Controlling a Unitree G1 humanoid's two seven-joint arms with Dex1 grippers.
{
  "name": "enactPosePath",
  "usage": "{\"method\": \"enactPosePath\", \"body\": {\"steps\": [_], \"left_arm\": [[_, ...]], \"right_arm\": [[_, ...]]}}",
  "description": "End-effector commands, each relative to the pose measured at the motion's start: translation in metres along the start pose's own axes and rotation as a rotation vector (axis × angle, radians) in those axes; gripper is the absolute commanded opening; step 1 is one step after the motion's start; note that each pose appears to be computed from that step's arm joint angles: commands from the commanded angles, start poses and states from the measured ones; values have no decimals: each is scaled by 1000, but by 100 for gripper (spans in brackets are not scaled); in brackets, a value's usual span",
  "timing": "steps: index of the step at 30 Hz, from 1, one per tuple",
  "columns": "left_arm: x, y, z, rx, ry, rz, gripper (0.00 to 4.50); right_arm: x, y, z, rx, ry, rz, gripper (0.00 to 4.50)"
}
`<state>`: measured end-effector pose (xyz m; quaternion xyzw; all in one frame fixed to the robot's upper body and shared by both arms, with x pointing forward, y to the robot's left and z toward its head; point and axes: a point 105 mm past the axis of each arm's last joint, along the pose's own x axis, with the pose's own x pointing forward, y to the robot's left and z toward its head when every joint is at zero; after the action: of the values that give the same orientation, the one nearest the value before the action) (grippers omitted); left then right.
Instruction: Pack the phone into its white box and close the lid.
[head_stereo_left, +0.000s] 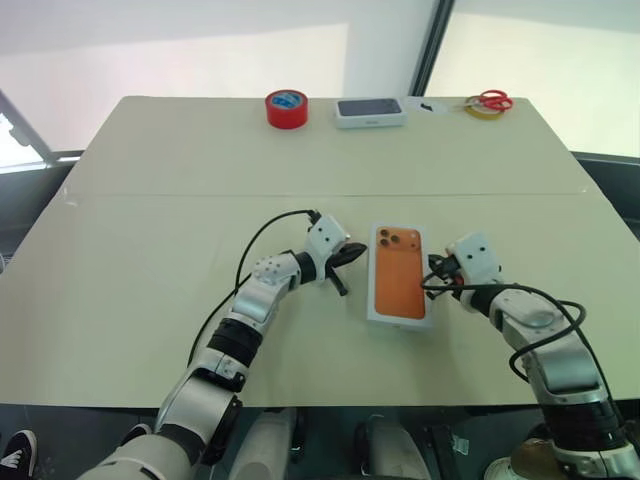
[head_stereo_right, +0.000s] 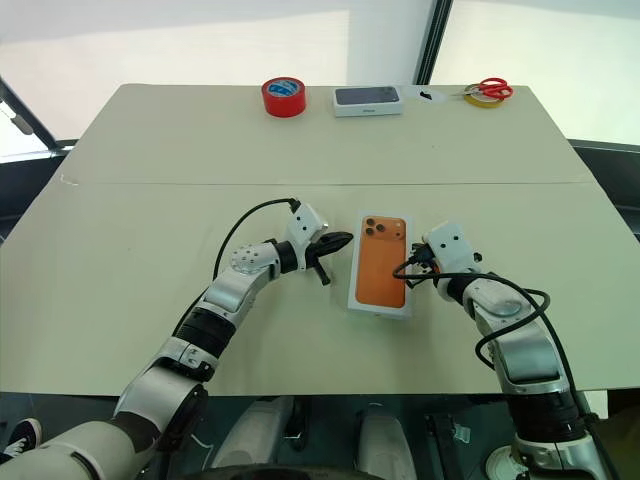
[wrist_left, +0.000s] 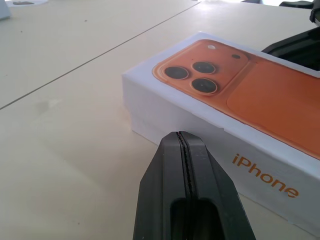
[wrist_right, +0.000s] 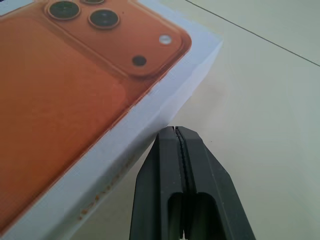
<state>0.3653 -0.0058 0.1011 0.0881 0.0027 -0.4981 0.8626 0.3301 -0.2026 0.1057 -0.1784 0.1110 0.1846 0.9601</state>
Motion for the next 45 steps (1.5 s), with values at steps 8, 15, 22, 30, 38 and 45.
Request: {"method": "enactPosePath", "body": {"steps": [8, 15, 22, 30, 38, 45], "left_arm": [[-1, 9, 17, 30, -52, 50, 0], [-12, 20, 25, 57, -86, 108, 0], [-13, 11, 65, -36, -249, 60, 0], [2, 0, 6, 92, 58, 33, 0], [-9, -13, 3, 80, 41, -44, 0], [-19, -40, 12, -56, -28, -218, 0]], "right_arm": [[15, -11, 14, -23, -39, -61, 2], [10, -46, 26, -57, -79, -216, 2], [0, -24, 68, 22, -303, -58, 2], [14, 14, 14, -260, -48, 80, 2], [-1, 34, 0, -263, -39, 222, 2], [-23, 57, 2, -200, -56, 436, 2]]}}
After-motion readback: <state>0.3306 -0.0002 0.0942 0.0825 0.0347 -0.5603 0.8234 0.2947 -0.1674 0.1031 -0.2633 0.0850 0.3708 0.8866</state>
